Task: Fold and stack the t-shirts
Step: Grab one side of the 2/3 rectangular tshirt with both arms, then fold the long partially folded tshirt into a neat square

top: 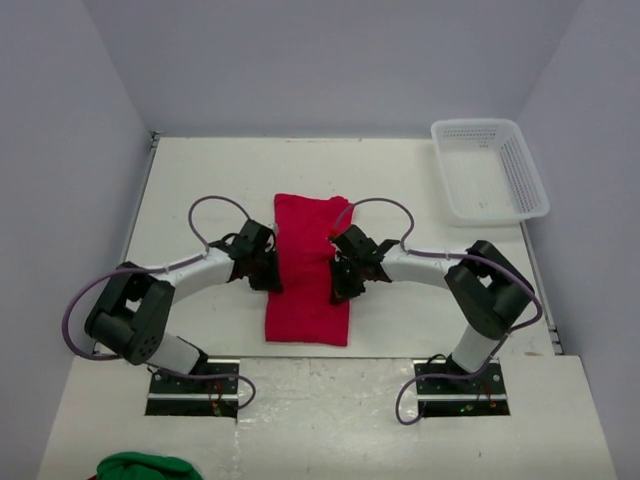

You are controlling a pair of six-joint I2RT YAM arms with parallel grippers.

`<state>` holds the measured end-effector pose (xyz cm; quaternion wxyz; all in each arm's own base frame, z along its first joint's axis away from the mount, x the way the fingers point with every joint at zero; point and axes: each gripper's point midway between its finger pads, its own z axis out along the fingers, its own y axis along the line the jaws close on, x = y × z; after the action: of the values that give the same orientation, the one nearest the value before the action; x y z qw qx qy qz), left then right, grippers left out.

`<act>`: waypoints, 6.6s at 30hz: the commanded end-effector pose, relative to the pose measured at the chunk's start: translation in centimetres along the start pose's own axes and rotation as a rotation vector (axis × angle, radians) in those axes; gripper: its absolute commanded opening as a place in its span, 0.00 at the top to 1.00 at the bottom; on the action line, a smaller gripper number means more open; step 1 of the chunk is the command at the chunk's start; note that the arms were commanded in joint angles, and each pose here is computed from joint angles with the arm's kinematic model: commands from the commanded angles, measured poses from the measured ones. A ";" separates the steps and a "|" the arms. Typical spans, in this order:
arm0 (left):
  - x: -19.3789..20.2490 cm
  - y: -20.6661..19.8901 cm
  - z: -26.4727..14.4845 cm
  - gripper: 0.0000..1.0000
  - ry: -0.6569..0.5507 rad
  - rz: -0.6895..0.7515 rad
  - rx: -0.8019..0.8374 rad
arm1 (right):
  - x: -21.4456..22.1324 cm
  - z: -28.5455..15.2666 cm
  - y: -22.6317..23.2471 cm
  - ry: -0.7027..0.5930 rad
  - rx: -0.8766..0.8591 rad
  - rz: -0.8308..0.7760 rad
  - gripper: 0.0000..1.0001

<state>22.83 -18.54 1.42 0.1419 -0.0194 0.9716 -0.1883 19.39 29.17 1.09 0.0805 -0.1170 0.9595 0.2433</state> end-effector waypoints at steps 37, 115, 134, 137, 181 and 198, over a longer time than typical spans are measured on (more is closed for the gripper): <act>8.5 -0.8 -5.9 0.49 0.024 -0.054 0.196 | 9.9 -8.4 -0.9 -0.133 -0.106 0.051 0.31; 12.8 1.2 -3.4 1.00 0.217 -0.086 0.156 | 13.8 -1.8 -3.7 -0.065 0.064 0.284 0.28; 12.5 0.8 -3.6 1.00 0.218 -0.078 0.169 | 13.7 -1.8 -5.2 -0.117 0.107 0.344 0.34; 12.5 0.8 -3.7 1.00 0.216 -0.079 0.169 | 13.7 -1.8 -5.1 -0.115 0.107 0.342 0.37; 11.9 -0.5 -5.8 1.00 0.179 -0.065 0.232 | 13.4 -3.0 -4.4 -0.110 0.100 0.308 1.00; 11.3 -1.7 -7.1 1.00 0.154 -0.061 0.278 | 11.6 -4.9 -2.0 -0.135 0.063 0.244 1.00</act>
<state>9.97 -18.56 5.00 0.0638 -0.0155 0.9427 -0.3271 8.12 24.03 2.14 0.1107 0.0294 0.9577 0.2638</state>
